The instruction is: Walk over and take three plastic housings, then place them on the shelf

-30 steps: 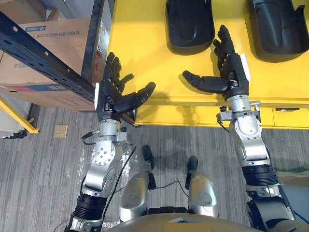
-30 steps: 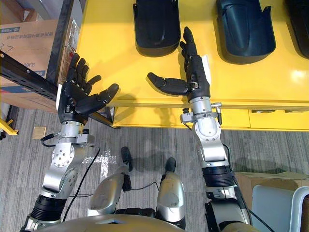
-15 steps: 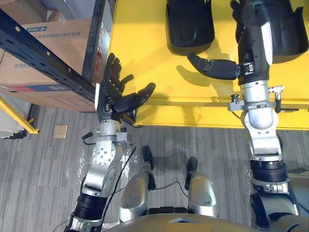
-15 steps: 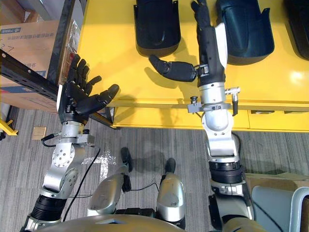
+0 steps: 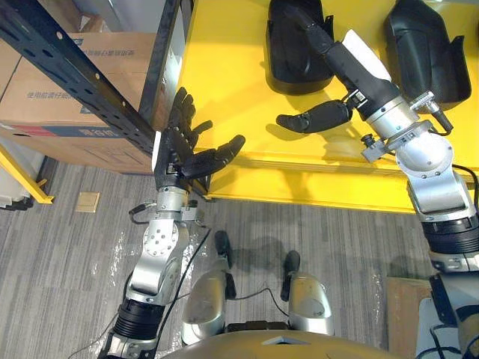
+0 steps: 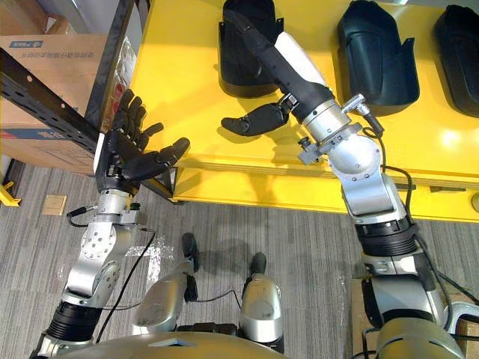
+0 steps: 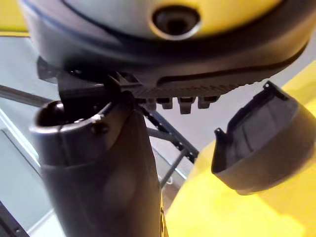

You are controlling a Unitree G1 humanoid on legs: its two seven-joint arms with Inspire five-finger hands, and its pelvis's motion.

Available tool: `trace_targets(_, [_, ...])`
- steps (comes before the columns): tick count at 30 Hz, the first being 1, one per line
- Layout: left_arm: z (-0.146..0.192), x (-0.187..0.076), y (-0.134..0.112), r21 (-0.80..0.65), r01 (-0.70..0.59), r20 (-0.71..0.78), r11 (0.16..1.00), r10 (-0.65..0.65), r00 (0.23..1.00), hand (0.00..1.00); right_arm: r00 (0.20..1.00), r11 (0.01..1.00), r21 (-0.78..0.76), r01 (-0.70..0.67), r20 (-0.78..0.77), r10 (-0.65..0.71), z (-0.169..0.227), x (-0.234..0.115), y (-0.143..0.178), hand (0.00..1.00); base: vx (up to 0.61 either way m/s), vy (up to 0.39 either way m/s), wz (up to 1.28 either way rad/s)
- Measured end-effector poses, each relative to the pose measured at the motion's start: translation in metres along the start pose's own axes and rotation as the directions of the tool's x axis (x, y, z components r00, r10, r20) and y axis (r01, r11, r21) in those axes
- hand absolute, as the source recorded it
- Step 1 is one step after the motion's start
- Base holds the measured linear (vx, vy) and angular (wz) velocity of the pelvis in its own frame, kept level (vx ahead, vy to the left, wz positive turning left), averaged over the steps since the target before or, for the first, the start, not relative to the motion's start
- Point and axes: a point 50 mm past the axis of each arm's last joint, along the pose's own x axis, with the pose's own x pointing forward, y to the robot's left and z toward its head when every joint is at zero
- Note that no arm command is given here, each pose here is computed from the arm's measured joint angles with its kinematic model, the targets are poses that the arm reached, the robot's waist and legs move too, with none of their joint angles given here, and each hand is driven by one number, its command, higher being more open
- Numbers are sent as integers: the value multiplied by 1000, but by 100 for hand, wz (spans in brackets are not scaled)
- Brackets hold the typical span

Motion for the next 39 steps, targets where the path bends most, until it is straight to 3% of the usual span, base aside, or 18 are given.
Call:
trace_targets(11, [1,-1,2,10,15,10,1000,-15,1000,100,988,989,-68,-131,-95,124,-9,8,-10,100,0,0,0])
trace_targets(25, [1,-6,10,37,10,12,999,-10,1000,100,931,940,-49,-338,-164,326,-9,4,2,100,7,-18,-3])
trace_targets(39, [3,-5,11,53,36,20,998,-37,999,100,921,927,3,-375,-109,373,0,4,10,100,3,-4,-4])
